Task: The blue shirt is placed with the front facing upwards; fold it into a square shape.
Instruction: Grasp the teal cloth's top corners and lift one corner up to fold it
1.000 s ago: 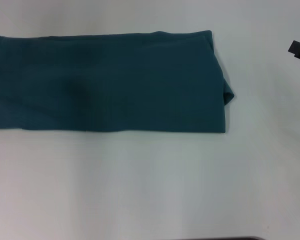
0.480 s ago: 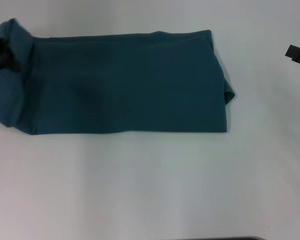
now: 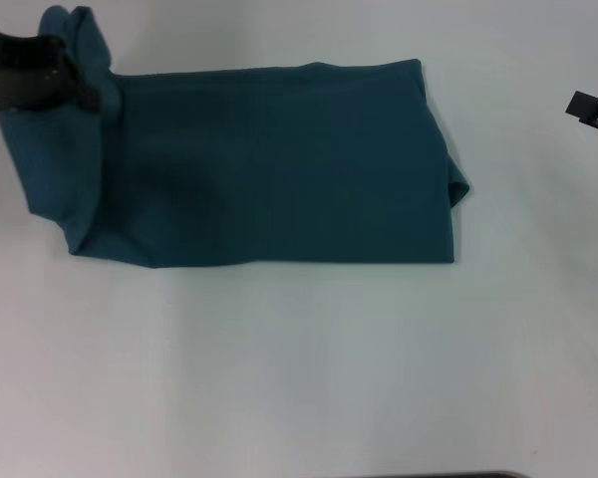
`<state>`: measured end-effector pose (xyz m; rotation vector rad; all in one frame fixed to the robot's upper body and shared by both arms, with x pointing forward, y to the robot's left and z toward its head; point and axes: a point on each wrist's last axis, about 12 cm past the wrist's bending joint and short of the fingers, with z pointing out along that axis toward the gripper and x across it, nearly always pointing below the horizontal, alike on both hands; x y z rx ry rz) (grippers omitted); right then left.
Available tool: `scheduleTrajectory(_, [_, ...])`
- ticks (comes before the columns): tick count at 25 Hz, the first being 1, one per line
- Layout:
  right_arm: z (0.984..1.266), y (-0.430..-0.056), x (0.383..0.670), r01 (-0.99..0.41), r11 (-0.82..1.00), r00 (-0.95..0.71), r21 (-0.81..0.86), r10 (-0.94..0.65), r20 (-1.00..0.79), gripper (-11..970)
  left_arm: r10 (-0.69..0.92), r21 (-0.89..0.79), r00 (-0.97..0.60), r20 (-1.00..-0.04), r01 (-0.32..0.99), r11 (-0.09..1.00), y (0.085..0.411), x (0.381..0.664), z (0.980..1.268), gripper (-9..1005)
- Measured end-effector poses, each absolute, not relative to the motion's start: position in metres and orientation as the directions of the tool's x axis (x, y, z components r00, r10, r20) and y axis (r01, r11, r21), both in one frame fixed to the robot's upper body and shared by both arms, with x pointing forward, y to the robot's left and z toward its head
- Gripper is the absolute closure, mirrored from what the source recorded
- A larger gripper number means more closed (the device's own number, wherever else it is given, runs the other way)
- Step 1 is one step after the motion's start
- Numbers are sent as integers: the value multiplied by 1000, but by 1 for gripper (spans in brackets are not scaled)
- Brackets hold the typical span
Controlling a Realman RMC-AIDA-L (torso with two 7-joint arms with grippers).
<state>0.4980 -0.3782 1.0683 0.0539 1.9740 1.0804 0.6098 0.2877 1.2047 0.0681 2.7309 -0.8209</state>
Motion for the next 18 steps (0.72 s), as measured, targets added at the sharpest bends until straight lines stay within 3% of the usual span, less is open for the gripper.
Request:
scheduleTrajectory(12, [1069, -377, 498, -343, 620, -630, 705, 405, -662, 393, 67, -603, -946, -318, 257, 755, 239, 618, 1228, 941])
scheduleTrajectory(18, [1068, -377, 498, -341, 621, -631, 705, 405, -662, 395, 79, -583, -945, -317, 260, 770, 238, 621, 1230, 942])
